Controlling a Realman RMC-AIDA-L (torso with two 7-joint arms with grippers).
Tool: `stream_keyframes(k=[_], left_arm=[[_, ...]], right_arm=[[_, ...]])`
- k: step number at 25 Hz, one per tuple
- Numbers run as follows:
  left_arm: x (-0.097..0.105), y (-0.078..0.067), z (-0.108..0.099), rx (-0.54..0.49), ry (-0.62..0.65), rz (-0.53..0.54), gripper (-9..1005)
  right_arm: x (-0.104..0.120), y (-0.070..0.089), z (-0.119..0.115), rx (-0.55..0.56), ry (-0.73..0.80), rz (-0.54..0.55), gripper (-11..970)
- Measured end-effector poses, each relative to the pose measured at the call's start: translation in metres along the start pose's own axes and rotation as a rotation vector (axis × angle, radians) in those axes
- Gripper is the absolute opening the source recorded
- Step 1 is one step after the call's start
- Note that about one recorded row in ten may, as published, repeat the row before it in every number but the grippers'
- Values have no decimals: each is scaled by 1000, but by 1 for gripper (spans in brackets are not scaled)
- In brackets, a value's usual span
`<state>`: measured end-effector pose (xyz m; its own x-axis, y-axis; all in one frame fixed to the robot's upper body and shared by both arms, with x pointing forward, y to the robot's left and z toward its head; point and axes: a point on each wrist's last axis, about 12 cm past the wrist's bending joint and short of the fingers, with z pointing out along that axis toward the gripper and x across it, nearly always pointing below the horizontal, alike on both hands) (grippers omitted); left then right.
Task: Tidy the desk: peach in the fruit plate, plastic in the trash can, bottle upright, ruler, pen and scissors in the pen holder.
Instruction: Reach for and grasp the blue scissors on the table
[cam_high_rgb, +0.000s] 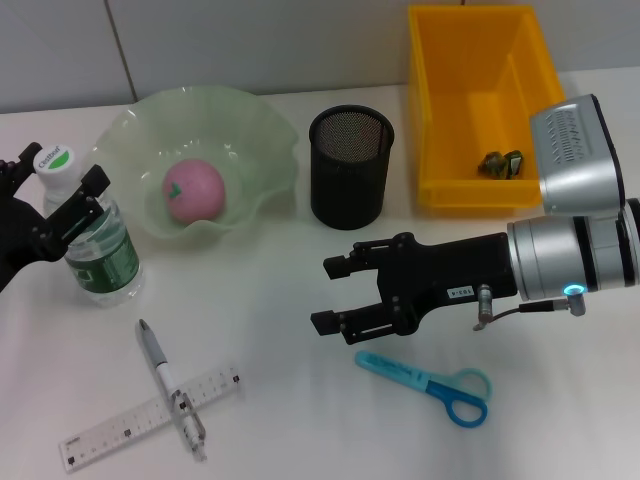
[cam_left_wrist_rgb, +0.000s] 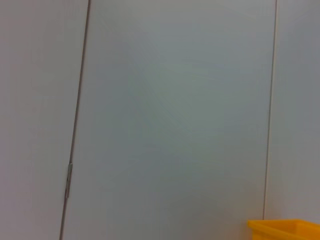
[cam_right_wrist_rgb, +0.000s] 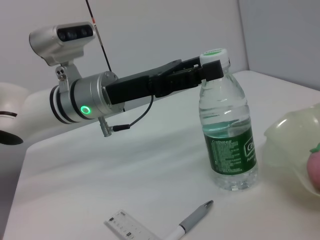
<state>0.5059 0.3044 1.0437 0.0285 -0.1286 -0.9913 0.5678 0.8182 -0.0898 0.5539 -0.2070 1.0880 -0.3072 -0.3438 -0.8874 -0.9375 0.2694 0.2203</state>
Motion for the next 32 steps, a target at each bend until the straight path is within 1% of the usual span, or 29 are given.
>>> stream_keyframes(k=[10, 12, 14, 15, 16, 17, 18, 19, 20, 21, 22, 23, 25, 26, 27, 30, 31, 32], left_arm=[[-1, 0, -2, 15, -3, 9, 826], [-2, 0, -3, 18, -4, 12, 825], [-3, 1, -9, 18, -7, 14, 824], [-5, 3, -17, 20, -15, 4, 824], [-5, 3, -17, 20, -15, 4, 823], [-7, 3, -21, 23, -18, -4, 823], [-9, 4, -29, 32, -20, -16, 822], [-12, 5, -34, 45, -15, -29, 822], [-16, 5, -45, 85, 14, -65, 821], [-16, 5, -45, 85, 14, -65, 821], [-18, 4, -52, 125, 47, -87, 821], [-18, 4, -52, 125, 47, -87, 820], [-21, 0, -59, 190, 90, -124, 819], [-21, 0, -59, 190, 90, -124, 819], [-22, -3, -62, 224, 103, -137, 818], [-22, -3, -62, 224, 103, -137, 817], [-25, -12, -67, 316, 111, -155, 816], [-27, -14, -67, 360, 131, -154, 816]], right_arm=[[2, 1, 0, 1, -1, 5, 770], [2, 1, 0, 1, -1, 5, 770], [2, 1, 0, 2, -1, 6, 769], [2, 0, -1, 6, -4, 9, 769], [2, 0, -1, 6, -4, 9, 769], [2, 0, -2, 10, -7, 10, 769], [2, 0, -2, 10, -7, 10, 769], [2, 0, -3, 12, -8, 10, 769], [2, 0, -4, 14, -10, 11, 769], [2, 0, -4, 14, -10, 11, 769], [2, -1, -4, 16, -11, 9, 769], [2, -1, -4, 16, -11, 9, 769], [0, -1, -4, 16, -14, 8, 769], [0, -1, -4, 16, -14, 8, 769], [-1, -1, -4, 16, -20, 11, 769], [-3, -1, -4, 17, -33, 15, 769], [-3, -1, -4, 17, -33, 15, 769], [-4, -2, -5, 22, -46, 18, 769]])
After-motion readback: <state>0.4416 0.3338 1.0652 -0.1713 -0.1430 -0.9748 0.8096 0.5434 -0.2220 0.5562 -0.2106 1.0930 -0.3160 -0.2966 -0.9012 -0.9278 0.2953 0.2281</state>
